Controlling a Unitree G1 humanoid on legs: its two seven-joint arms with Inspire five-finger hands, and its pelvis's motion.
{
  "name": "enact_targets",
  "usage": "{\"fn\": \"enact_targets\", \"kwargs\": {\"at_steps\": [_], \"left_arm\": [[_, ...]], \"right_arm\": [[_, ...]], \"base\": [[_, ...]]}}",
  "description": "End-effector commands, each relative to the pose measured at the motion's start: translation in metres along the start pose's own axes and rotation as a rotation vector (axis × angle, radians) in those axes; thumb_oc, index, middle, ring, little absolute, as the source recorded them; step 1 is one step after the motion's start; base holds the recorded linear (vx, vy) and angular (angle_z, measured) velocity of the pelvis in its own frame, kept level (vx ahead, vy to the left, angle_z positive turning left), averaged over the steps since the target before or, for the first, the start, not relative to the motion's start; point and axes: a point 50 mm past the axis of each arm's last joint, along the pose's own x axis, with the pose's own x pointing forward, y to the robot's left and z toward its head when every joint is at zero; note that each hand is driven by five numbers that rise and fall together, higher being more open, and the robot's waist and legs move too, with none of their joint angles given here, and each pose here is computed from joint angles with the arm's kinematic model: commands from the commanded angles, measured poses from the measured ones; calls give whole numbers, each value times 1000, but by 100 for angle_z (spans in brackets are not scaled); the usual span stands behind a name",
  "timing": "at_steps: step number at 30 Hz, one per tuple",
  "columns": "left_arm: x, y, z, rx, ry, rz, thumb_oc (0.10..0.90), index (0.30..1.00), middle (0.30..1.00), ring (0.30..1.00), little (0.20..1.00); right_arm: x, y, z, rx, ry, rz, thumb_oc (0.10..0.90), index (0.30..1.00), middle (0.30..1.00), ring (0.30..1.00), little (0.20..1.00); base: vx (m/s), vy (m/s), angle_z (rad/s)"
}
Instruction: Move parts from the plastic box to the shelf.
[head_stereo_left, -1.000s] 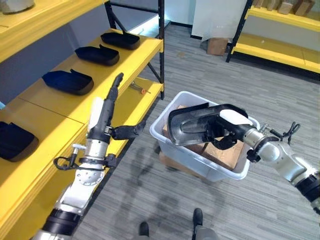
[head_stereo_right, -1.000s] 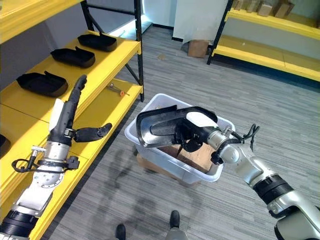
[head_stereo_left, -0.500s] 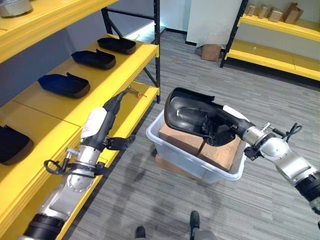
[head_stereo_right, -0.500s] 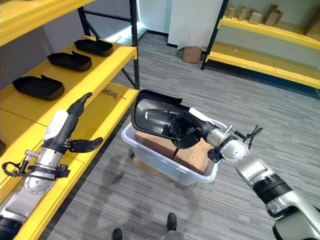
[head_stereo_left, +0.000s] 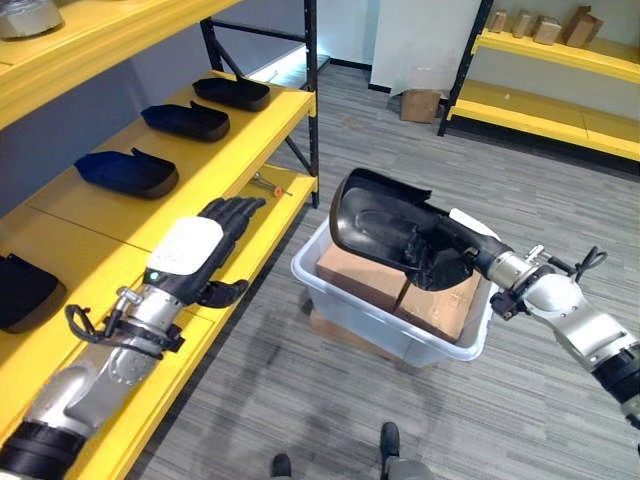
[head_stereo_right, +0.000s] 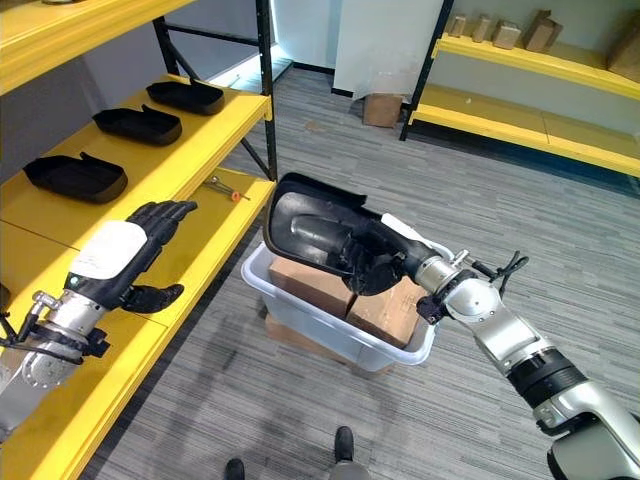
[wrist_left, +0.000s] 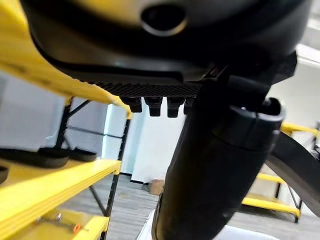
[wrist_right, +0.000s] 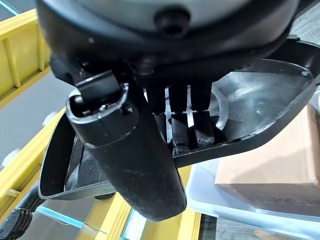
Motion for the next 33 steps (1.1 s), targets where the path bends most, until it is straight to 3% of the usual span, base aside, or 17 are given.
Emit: {"fn": "enact_targets", "kwargs": {"at_steps": [1, 7, 22, 33], "left_arm": [[22, 33, 19, 107, -182, 151, 900, 1000, 1000, 1000, 1000], [45, 48, 35, 262, -299, 240, 900, 1000, 1000, 1000, 1000], [78, 74, 53, 445, -376, 444, 900, 1000, 1000, 1000, 1000], [71, 77, 42, 568, -364, 429, 900, 1000, 1000, 1000, 1000]], "right_arm": [[-1, -34, 58, -12, -286, -113, 400, 300, 300, 300, 300], [2, -22, 69, -10, -339, -53, 400, 300, 300, 300, 300], [9, 0, 84, 28, -418, 60, 400, 300, 300, 300, 300], [7, 0, 89, 36, -452, 46, 400, 300, 300, 300, 300]], "base": [[0, 0, 0], [5, -2, -1], [4, -4, -6], [5, -5, -5]]}}
